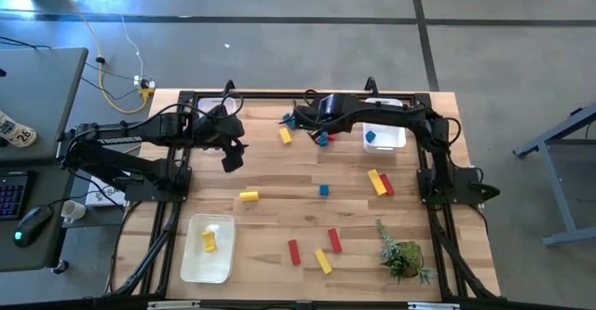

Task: Sort & place blocks by color
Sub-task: Put the blue block into the top white bin

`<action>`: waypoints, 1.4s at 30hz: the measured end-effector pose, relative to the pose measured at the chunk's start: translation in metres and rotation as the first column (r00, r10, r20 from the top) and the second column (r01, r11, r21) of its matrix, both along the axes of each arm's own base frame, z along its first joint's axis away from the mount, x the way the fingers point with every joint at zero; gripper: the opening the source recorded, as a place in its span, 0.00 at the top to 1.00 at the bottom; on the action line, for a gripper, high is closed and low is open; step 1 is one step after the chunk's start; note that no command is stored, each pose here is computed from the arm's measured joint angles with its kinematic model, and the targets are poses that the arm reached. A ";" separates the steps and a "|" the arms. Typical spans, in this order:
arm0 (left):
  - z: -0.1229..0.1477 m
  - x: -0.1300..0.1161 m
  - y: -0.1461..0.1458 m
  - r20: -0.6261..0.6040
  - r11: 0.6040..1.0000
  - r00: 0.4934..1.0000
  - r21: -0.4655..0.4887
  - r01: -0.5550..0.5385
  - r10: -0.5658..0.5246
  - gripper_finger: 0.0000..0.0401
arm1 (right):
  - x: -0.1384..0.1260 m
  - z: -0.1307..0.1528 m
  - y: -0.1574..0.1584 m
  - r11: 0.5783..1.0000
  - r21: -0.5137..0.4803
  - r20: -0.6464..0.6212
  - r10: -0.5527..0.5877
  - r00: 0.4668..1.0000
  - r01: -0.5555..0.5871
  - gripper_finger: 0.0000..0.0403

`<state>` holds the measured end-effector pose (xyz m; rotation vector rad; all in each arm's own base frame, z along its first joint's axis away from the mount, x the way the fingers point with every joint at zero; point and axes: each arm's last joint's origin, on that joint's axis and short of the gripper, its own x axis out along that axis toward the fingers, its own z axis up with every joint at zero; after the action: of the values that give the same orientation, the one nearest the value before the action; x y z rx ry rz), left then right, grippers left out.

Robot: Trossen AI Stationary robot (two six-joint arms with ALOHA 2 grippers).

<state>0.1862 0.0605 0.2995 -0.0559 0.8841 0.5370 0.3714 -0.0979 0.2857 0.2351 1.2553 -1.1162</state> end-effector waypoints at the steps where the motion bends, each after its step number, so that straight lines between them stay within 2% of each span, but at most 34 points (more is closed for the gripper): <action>1: 0.001 0.001 0.000 0.016 1.000 1.000 -0.007 -0.014 0.014 0.47 | -0.004 -0.003 -0.003 1.000 0.014 -0.037 -0.001 0.999 0.002 0.75; 9: 0.002 0.003 0.001 0.111 0.986 0.983 -0.099 -0.137 0.148 0.47 | -0.027 -0.040 -0.035 0.989 0.146 -0.241 0.038 0.970 -0.002 0.75; 15: 0.003 0.003 0.001 0.152 0.968 0.963 -0.155 -0.198 0.222 0.47 | -0.046 -0.050 -0.055 0.987 0.158 -0.340 0.026 0.940 0.030 0.75; 20: 0.003 0.006 0.002 0.186 0.953 0.945 -0.196 -0.232 0.269 0.47 | -0.058 -0.050 -0.074 0.983 0.171 -0.362 -0.003 0.932 0.070 0.75; 30: -0.014 0.023 0.002 0.098 0.945 0.974 -0.280 -0.170 0.204 0.47 | -0.089 -0.051 -0.119 0.949 0.269 -0.369 -0.059 0.928 0.167 0.75; 39: -0.032 0.037 0.005 0.002 0.938 0.979 -0.289 -0.193 0.202 0.47 | -0.109 -0.054 -0.147 0.880 0.435 -0.267 -0.076 0.961 0.190 0.75; 42: -0.034 0.039 0.005 -0.005 0.934 0.982 -0.306 -0.183 0.191 0.47 | -0.113 -0.054 -0.151 0.868 0.458 -0.258 -0.079 0.963 0.193 0.75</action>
<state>0.2250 0.0651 0.2654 -0.4319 0.9366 0.5719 0.2580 -0.2489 0.2319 0.5903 1.7433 -0.9521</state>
